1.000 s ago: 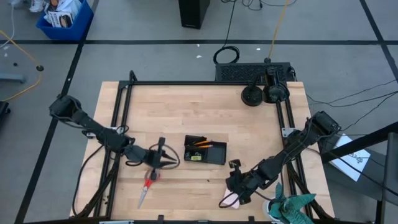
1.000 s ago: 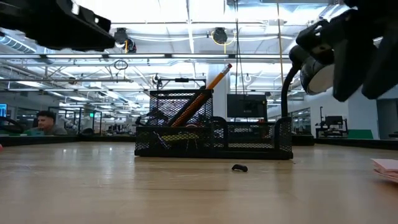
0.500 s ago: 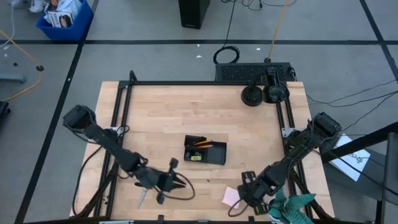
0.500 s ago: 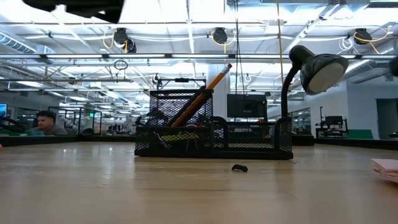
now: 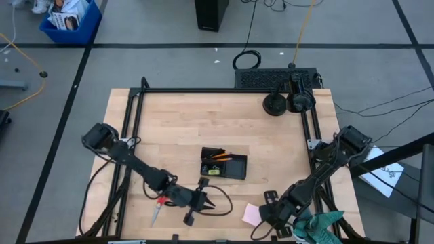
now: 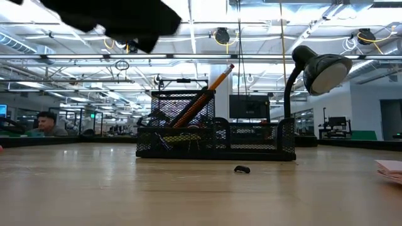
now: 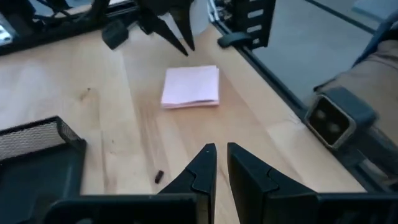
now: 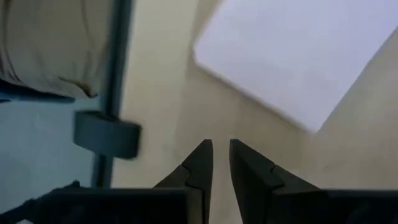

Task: Pick and place office supplies into organizer
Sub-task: Put the top sticky notes into the right section of the desk organizer

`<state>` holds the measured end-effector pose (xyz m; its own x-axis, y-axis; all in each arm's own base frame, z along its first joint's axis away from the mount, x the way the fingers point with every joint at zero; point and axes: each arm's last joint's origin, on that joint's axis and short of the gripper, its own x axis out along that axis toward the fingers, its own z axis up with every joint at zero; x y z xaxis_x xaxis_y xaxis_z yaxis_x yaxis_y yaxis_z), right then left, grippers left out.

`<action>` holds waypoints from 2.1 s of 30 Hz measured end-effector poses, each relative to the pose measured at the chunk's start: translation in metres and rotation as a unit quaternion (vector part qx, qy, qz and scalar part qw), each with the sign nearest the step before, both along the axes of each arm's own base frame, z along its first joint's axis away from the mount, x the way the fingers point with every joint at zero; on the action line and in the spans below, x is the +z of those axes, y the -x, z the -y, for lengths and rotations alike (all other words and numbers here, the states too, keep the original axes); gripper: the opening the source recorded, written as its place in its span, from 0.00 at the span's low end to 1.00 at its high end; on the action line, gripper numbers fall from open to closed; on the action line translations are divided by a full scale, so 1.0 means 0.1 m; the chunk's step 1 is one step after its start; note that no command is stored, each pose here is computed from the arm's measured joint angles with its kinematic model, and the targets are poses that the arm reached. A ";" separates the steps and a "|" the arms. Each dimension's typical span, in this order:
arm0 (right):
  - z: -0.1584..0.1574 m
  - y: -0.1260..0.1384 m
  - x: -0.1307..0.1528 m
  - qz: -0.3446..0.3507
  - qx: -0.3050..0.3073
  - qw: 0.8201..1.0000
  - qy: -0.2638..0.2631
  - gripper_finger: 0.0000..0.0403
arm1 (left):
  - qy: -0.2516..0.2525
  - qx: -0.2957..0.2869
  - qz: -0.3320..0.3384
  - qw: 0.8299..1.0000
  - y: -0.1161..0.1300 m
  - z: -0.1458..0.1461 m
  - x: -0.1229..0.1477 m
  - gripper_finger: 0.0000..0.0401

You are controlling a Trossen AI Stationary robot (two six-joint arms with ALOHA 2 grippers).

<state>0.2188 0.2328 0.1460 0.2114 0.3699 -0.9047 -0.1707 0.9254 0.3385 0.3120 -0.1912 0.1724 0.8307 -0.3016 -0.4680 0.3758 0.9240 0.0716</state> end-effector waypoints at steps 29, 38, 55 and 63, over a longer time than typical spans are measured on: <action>0.26 -0.44 -0.23 0.135 -0.009 0.989 0.059 0.12 | 0.022 -0.020 -0.030 0.999 -0.12 -0.09 -0.19 0.12; 0.29 -0.44 0.06 0.192 -0.032 0.978 0.072 0.12 | -0.086 -0.051 -0.024 0.995 -0.20 -0.07 -0.72 0.12; 0.44 -0.41 0.05 0.195 -0.104 0.968 0.121 0.12 | -0.302 -0.089 0.068 0.947 -0.22 0.35 -0.62 0.12; 0.53 -0.33 -0.11 0.170 -0.159 0.967 0.103 0.12 | -0.341 -0.118 0.046 0.932 -0.47 0.52 -0.71 0.20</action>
<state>0.2516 0.1794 0.1353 0.5827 0.0566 -0.8107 0.0647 0.9912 0.1157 0.3585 -0.2429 0.1010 0.8251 -0.1391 -0.5475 0.5255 0.5445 0.6537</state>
